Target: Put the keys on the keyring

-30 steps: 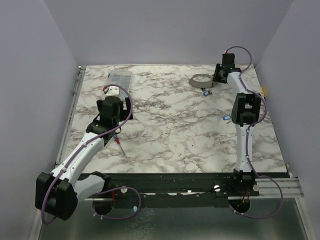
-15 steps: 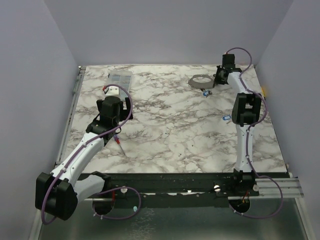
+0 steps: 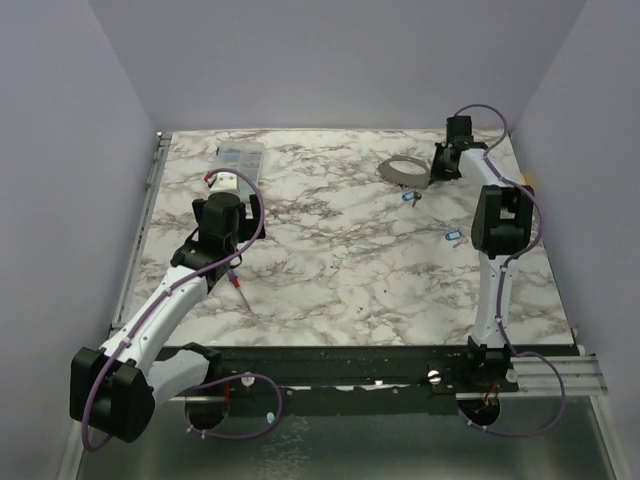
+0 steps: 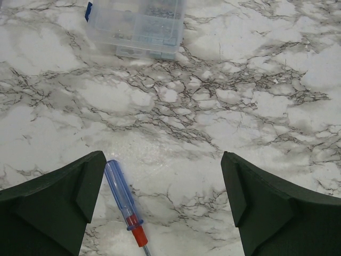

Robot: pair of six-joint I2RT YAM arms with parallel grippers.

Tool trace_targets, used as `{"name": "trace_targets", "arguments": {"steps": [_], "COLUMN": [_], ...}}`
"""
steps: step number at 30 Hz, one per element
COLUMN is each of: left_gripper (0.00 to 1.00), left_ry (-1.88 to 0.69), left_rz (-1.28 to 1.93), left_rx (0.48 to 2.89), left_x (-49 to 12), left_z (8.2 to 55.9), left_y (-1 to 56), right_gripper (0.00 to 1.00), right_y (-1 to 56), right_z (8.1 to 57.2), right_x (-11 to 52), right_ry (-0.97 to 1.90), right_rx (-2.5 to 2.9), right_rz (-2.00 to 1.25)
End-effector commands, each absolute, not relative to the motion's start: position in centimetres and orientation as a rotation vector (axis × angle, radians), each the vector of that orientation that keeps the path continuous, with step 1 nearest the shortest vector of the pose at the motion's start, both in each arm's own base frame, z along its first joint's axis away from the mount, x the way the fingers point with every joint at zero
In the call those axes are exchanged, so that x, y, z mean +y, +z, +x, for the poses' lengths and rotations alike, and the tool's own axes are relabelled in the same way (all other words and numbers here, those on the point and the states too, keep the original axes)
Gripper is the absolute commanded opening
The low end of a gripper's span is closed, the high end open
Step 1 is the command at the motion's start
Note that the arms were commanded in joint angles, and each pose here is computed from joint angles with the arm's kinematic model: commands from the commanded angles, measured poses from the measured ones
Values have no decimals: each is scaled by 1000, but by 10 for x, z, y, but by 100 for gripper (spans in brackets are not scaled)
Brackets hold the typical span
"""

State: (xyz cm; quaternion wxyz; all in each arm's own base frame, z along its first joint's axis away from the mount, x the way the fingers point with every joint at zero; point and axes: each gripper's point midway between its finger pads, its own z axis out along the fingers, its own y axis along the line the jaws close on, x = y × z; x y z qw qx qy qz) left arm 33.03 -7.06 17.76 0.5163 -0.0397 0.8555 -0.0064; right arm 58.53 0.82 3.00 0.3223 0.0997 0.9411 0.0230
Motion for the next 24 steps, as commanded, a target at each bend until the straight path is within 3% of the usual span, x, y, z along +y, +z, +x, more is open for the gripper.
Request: {"name": "trace_targets", "arguments": {"steps": [1, 20, 21, 24], "left_gripper": [99, 98, 98, 98], "left_ry": [-33, -61, -62, -68], "left_rz": [-98, -96, -96, -95], "left_rx": [2016, 2004, 2002, 2002], "left_x": [-72, -74, -74, -76], "left_z": [330, 326, 327, 326], "left_y": [196, 199, 200, 200], "right_gripper": [0, 1, 8, 46], "right_y": [21, 66, 64, 54], "right_z": [545, 454, 450, 441], "right_x": [23, 81, 83, 80], "right_ry": [164, 628, 644, 615], "right_rx": [2591, 2544, 2551, 2590], "right_rz": [259, 357, 352, 324]}}
